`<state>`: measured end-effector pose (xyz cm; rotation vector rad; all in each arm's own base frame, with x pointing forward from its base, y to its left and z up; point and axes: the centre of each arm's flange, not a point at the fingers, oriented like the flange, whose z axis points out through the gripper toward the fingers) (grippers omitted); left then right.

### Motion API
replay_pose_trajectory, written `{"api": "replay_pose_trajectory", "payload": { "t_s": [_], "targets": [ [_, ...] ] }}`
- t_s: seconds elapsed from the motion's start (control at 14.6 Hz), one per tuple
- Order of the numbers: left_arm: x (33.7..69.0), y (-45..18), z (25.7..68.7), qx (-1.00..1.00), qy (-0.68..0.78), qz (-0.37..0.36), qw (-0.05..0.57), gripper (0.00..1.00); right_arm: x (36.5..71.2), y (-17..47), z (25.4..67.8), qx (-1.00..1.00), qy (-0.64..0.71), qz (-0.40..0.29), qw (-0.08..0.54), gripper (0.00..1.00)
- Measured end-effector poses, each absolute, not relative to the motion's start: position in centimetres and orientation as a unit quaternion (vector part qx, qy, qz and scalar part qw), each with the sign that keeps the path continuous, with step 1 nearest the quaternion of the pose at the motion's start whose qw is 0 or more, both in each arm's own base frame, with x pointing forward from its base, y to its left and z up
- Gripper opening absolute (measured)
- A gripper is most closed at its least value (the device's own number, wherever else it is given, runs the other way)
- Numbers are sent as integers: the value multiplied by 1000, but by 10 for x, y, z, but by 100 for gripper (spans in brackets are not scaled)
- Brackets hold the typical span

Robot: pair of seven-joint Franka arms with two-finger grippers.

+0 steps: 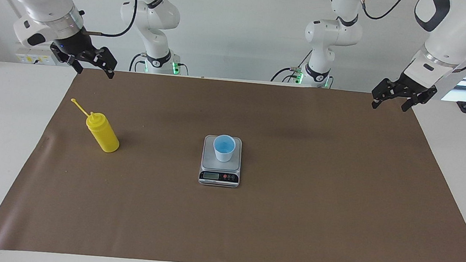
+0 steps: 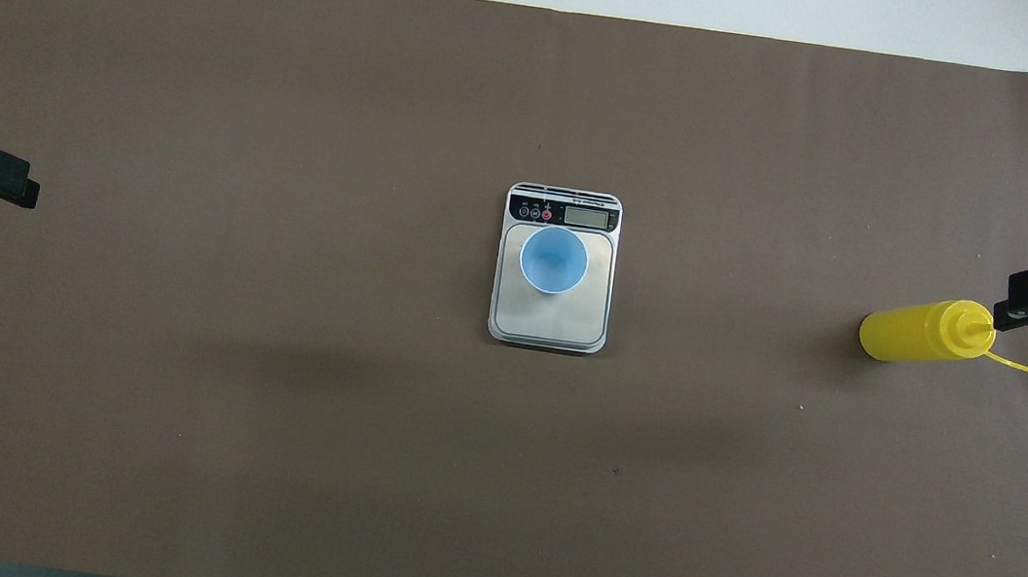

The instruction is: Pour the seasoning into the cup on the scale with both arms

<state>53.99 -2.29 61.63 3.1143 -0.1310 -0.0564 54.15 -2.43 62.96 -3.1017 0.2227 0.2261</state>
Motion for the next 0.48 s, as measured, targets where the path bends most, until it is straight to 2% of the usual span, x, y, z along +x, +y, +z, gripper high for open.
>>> {"api": "replay_pose_trajectory", "payload": {
  "t_s": [0.48],
  "targets": [
    [540, -23, 616, 999, -42, -18, 12, 100, 546, -36, 617, -995, 77, 68, 12, 100]
  ]
}}
